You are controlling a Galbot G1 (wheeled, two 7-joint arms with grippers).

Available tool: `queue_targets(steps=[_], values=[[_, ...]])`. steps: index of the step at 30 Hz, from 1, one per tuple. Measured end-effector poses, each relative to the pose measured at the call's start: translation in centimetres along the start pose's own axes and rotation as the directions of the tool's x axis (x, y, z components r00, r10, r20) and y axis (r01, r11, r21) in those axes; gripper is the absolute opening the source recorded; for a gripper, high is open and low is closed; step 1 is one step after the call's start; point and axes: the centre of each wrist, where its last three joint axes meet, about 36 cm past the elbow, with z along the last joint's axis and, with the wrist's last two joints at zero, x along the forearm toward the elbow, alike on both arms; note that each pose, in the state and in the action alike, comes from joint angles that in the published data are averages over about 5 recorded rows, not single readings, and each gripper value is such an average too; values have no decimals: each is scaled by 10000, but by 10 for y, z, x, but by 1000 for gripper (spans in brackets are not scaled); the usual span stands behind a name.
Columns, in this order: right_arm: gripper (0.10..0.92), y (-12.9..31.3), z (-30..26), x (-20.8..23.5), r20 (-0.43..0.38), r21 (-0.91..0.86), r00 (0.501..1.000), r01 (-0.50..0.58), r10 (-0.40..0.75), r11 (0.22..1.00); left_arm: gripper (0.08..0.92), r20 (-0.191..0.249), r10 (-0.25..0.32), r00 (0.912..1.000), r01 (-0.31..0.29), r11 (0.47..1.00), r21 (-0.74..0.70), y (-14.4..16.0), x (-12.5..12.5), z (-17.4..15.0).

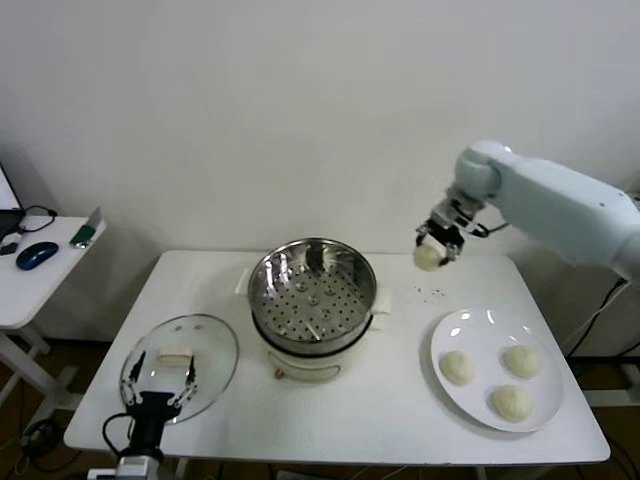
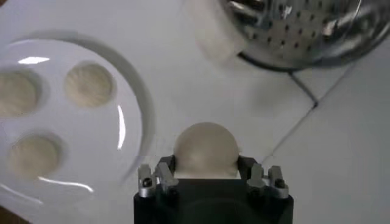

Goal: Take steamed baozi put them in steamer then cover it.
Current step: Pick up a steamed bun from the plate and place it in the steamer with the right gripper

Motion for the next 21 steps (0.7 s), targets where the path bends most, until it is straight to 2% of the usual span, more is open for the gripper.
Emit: queue_targets(steps=[10,21], values=[[662,-92,-68,-4,-438,3599,9989,-11,181,9330,823,25,63,10000,-63,9999,81,-4,-3,-5],[670,-142,-118,-46,-606,5241,9979,113,241,8516,823,-43,39,10000,-39,10000,5,1,2,-3]])
